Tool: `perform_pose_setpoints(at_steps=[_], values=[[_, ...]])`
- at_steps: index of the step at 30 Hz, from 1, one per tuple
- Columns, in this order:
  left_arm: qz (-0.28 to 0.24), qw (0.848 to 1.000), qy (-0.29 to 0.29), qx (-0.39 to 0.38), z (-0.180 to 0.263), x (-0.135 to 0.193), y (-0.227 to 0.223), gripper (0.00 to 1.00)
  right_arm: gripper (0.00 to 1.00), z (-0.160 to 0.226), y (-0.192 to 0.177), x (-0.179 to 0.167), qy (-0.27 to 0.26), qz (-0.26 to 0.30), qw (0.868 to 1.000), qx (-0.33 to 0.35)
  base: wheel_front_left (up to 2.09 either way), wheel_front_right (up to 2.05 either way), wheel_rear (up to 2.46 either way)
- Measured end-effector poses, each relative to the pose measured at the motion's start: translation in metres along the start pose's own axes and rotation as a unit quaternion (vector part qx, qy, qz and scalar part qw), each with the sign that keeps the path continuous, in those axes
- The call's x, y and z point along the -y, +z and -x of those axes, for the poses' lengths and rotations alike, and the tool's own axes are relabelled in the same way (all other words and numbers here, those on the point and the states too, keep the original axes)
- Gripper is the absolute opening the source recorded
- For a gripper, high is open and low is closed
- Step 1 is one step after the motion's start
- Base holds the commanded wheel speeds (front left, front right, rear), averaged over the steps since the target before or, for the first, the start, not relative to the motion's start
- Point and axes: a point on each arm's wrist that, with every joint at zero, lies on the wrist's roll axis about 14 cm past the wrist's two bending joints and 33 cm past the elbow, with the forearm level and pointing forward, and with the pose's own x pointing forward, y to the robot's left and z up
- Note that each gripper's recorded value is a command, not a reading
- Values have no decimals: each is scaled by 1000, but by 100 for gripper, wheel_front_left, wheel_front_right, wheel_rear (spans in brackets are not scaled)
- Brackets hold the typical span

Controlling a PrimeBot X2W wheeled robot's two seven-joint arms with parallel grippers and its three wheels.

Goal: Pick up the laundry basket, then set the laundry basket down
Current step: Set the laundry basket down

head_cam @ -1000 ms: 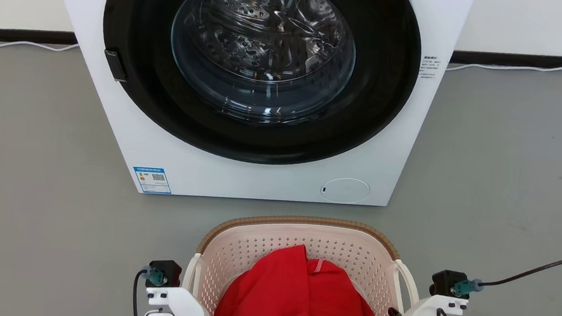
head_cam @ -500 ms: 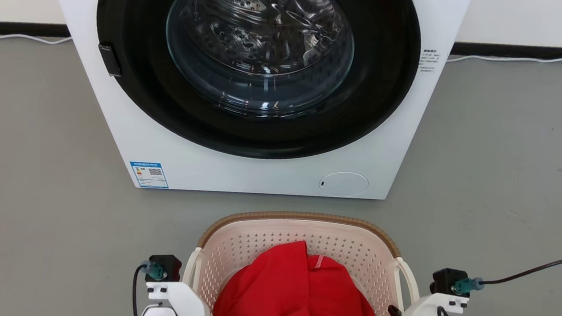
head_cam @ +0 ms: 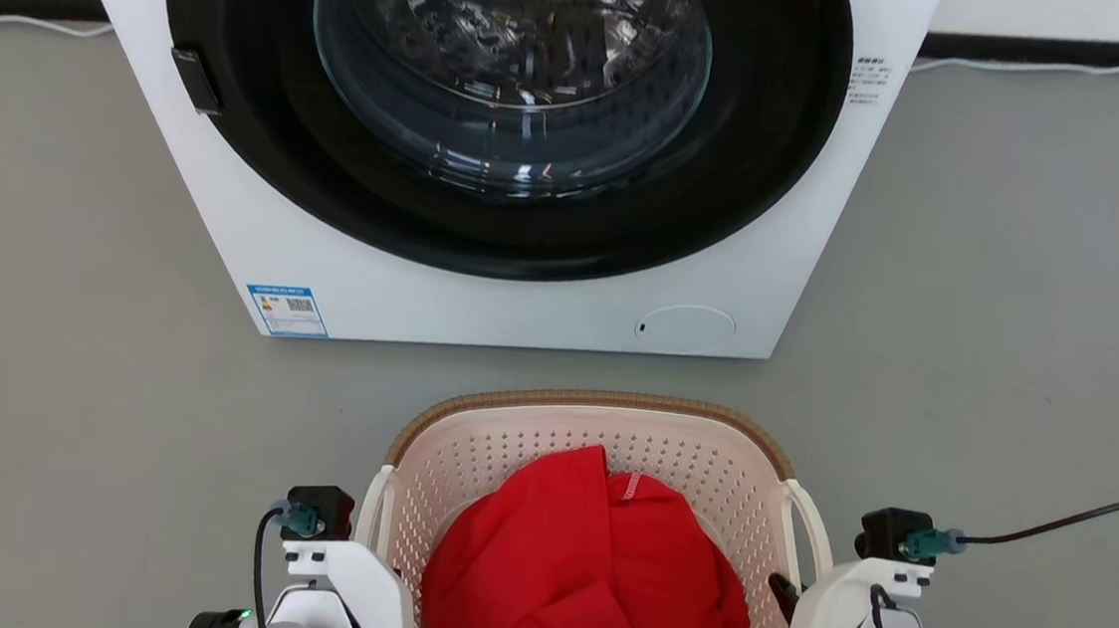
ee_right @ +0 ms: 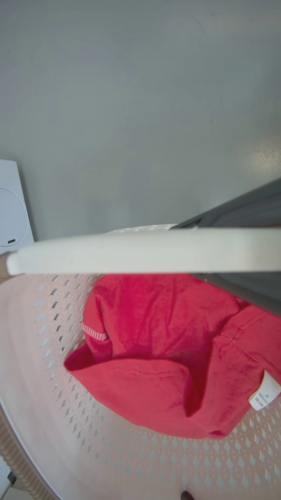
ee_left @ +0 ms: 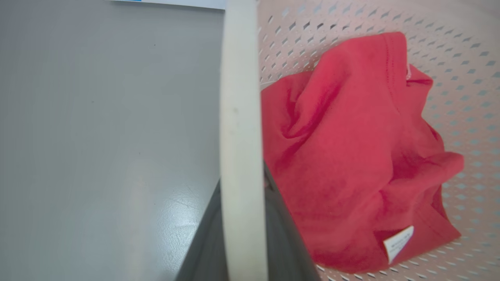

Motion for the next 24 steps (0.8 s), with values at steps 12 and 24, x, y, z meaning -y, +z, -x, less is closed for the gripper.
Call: perform_pose_setpoints(at_steps=[12, 24], values=[[-1, 1000, 0, -2, -24, -5, 12, 0, 0, -23, 19, 3, 2, -1, 1000, 7, 0, 0, 0], [-10, 1000, 3, -4, -54, -11, 24, 0, 0, -50, 34, 9, 2, -2, 1000, 11, 0, 0, 0]])
